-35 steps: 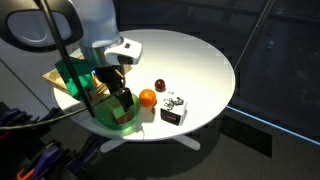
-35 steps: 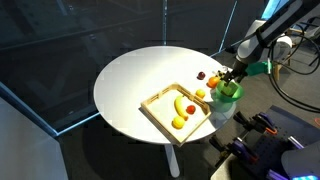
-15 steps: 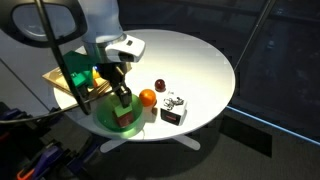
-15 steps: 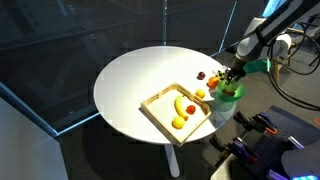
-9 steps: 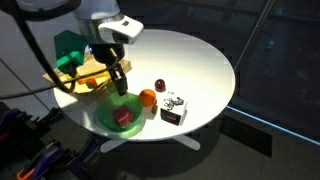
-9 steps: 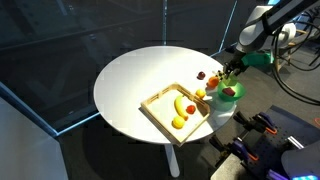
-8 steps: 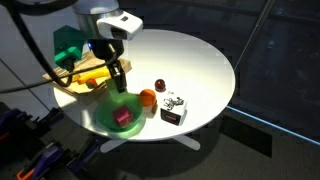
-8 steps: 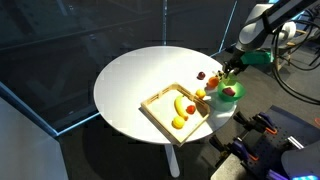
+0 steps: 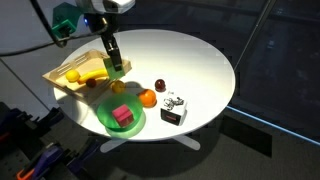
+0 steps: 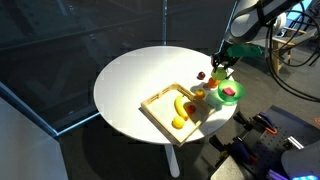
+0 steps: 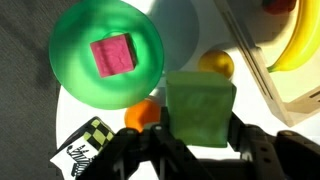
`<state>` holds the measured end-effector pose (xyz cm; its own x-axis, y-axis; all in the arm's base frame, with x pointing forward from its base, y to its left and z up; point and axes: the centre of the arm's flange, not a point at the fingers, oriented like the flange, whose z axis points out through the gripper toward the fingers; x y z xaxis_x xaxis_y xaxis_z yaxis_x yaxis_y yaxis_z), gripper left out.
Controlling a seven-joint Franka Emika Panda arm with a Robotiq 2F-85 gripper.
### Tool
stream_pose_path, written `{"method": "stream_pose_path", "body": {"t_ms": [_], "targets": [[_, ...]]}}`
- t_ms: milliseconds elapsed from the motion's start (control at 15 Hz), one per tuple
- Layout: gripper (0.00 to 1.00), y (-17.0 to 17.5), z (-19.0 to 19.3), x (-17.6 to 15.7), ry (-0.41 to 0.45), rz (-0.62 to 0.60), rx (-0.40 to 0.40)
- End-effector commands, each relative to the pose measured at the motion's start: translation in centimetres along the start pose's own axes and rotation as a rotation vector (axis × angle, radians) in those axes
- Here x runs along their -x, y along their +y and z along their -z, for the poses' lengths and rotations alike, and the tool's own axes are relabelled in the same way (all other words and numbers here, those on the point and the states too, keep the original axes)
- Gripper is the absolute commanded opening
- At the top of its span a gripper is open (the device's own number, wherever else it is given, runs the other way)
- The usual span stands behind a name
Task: Remove the light green block from the stack in the green bowl and move it into the wooden tray
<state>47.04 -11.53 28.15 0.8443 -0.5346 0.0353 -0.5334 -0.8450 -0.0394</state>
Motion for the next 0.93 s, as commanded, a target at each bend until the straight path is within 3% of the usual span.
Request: {"method": "stream_pose_path", "body": {"t_ms": [0, 400, 867], "targets": [[0.29, -3.7, 1.5, -1.1, 0.014, 0.027, 0.013], [0.29, -10.0, 2.0, -1.8, 0.023, 0.186, -0.001], [0.29, -16.4, 0.9, -1.9, -0.067, 0.365, 0.053]]}}
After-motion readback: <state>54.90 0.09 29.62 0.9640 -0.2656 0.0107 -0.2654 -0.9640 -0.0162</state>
